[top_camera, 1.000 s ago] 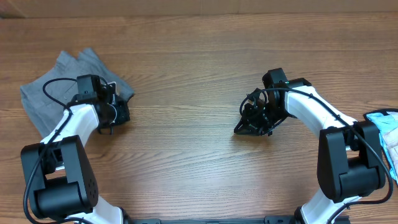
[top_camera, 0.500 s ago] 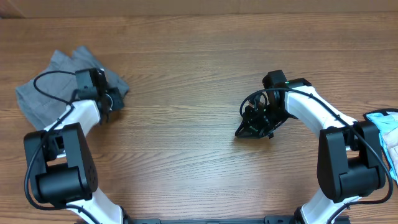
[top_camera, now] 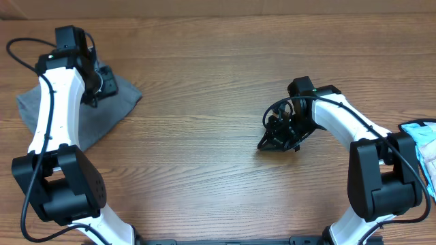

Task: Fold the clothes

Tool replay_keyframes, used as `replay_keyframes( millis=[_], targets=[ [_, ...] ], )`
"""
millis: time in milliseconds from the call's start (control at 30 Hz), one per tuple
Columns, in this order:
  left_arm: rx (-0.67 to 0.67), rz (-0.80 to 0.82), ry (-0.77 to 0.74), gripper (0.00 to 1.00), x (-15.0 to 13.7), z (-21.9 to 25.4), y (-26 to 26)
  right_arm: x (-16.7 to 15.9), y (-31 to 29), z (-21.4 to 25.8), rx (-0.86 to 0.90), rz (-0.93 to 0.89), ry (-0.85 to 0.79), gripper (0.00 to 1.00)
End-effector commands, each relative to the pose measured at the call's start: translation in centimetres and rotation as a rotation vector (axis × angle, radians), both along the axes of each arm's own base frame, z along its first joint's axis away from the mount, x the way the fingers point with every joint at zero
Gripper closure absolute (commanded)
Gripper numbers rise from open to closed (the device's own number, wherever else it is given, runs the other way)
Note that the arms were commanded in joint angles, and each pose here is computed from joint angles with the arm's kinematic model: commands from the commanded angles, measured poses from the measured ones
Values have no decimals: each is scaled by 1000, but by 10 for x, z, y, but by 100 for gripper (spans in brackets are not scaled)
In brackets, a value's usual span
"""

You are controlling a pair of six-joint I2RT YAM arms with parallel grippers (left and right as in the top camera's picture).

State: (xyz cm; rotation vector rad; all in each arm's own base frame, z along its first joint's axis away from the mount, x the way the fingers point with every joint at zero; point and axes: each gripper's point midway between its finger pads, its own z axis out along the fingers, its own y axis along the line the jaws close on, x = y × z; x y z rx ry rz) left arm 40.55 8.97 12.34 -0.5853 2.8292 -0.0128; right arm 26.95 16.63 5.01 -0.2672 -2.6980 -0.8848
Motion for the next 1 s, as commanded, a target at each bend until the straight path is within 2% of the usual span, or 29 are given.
replay_keyframes(
  millis=[0, 100, 167, 300, 433, 533, 600, 767, 967],
  targets=[
    [13, 112, 66, 84, -21, -7, 24, 7, 1, 5, 6, 4, -31, 89],
    [22, 172, 153, 96, -50, -30, 44, 8, 1, 5, 7, 4, -37, 89],
    [24, 222, 205, 96, -71, -51, 57, 8, 1, 5, 7, 4, -37, 89],
    [10, 314, 202, 96, -94, -93, 78, 8, 1, 5, 7, 7, -38, 89],
    [16, 369, 152, 96, -105, -124, 93, 6, 1, 5, 10, 23, -40, 89],
    [11, 334, 123, 96, -108, -141, 89, 5, -1, 4, -2, 29, -39, 89],
    [-14, 322, 124, 96, -113, -152, 78, 5, -2, 4, -5, 29, -40, 89],
    [-192, 219, 140, 96, -119, -171, 15, 6, -1, 4, -4, 29, -46, 89],
    [-286, 117, 136, 96, -101, -170, -53, 8, -1, 3, -6, 29, -56, 89]
  ],
)
